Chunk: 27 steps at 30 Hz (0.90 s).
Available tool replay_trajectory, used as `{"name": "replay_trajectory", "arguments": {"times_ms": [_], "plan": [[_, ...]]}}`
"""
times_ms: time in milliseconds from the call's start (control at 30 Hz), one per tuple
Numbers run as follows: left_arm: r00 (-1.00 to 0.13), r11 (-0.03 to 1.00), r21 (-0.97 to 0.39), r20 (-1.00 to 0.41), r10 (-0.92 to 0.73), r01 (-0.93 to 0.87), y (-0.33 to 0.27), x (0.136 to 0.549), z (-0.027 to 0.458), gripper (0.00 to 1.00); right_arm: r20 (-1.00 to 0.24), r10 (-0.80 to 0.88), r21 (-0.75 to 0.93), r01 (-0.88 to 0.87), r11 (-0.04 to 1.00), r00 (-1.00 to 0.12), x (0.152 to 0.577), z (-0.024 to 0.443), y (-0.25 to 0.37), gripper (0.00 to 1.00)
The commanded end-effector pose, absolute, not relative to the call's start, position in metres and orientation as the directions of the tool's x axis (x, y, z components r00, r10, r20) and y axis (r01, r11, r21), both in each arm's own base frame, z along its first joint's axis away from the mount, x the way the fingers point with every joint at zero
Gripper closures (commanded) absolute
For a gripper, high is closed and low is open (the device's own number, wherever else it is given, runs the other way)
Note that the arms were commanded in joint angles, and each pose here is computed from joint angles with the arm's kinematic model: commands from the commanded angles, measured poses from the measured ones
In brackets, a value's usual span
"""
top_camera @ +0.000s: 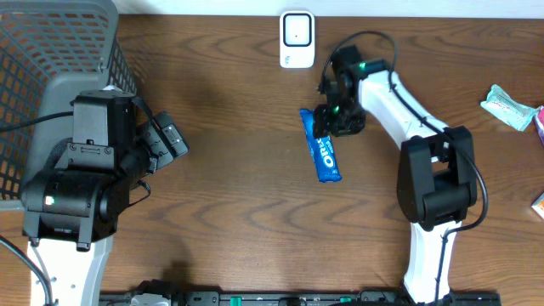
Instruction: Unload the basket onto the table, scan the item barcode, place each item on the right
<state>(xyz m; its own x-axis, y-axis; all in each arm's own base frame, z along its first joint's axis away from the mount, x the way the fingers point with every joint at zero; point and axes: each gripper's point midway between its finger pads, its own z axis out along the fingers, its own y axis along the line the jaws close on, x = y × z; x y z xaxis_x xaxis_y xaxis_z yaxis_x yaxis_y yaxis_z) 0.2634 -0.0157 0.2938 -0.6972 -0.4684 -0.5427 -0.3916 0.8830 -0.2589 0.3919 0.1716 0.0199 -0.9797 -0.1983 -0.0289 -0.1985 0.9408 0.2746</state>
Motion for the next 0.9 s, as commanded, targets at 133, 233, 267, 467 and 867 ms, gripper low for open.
{"name": "replay_trajectory", "arguments": {"times_ms": [133, 233, 267, 467, 867], "plan": [[-0.691, 0.882, -0.251, -0.551, -0.469, -0.399, -0.013, 0.264, 0.296, 0.02, -0.024, -0.226, 0.323, -0.222, 0.920, -0.974, 0.373, -0.001, 0.191, 0.94], [-0.690, 0.882, -0.251, -0.551, -0.469, -0.399, -0.012, 0.264, 0.296, 0.02, -0.031, -0.185, 0.327, -0.185, 0.927, -0.982, 0.379, 0.001, 0.193, 0.99], [-0.690, 0.882, -0.251, -0.550, -0.469, -0.399, -0.013, 0.264, 0.296, 0.02, -0.041, -0.178, 0.329, -0.181, 0.927, -0.983, 0.383, 0.005, 0.194, 0.99], [-0.690, 0.882, -0.251, -0.551, -0.469, -0.399, -0.012, 0.264, 0.296, 0.02, -0.164, -0.105, 0.369, -0.160, 0.915, -0.981, 0.427, 0.049, 0.211, 0.99], [-0.690, 0.882, -0.251, -0.551, -0.469, -0.399, -0.012, 0.264, 0.296, 0.02, -0.524, 0.212, 0.519, -0.112, 0.847, -0.825, 0.541, 0.159, 0.241, 0.98]]}}
